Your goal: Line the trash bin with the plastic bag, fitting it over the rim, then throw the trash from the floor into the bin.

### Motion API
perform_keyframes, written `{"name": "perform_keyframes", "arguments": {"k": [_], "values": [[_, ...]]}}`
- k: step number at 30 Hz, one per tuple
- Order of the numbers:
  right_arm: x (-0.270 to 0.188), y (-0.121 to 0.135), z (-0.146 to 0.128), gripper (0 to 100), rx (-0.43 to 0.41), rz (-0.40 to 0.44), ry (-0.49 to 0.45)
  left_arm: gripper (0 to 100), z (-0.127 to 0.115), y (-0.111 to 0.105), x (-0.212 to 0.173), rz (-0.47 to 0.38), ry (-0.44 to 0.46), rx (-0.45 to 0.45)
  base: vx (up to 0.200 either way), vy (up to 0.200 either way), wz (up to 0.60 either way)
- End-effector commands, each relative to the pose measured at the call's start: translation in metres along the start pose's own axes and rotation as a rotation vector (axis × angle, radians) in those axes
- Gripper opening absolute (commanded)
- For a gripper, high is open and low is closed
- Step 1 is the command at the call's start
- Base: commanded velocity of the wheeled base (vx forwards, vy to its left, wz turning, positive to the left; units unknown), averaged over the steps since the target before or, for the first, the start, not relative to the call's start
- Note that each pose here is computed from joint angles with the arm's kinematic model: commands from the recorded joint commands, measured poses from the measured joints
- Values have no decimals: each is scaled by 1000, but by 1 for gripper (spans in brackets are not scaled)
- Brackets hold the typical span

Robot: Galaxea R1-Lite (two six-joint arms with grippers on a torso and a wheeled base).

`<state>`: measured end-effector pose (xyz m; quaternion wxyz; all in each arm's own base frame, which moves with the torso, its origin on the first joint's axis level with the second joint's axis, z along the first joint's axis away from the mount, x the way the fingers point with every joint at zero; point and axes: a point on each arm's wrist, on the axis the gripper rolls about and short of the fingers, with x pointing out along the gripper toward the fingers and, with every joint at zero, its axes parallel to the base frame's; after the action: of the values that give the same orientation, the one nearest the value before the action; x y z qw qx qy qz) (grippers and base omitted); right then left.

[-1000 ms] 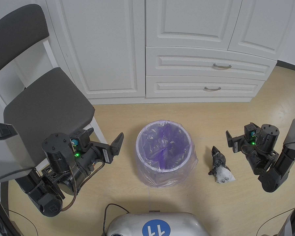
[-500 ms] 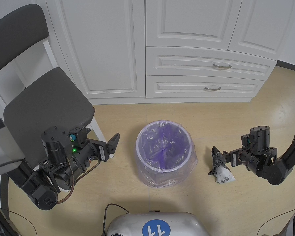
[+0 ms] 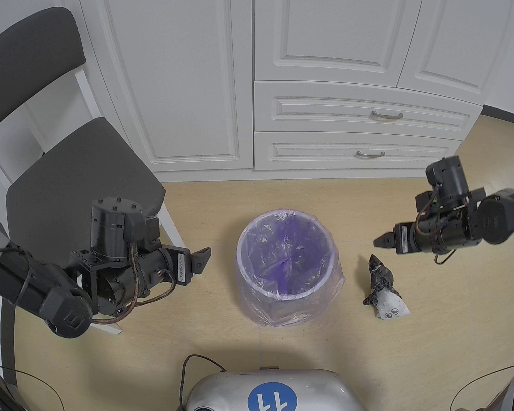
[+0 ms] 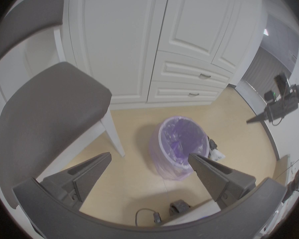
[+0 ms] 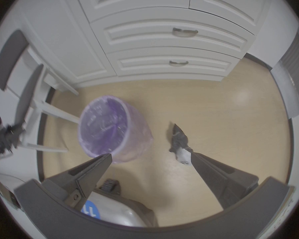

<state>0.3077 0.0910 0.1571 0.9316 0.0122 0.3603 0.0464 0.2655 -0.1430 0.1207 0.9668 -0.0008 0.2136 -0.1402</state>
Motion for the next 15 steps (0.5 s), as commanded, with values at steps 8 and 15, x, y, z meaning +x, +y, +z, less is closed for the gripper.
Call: {"name": "perform_keyframes", "arguments": {"k": [8, 15], "values": [[1, -17, 13, 100, 120, 84, -123, 100, 35, -2, -18, -40, -40, -123, 0, 0, 0], [10, -36, 1, 100, 50, -116, -179, 100, 38, -2, -21, -46, -53, -131, 0, 0, 0]]}}
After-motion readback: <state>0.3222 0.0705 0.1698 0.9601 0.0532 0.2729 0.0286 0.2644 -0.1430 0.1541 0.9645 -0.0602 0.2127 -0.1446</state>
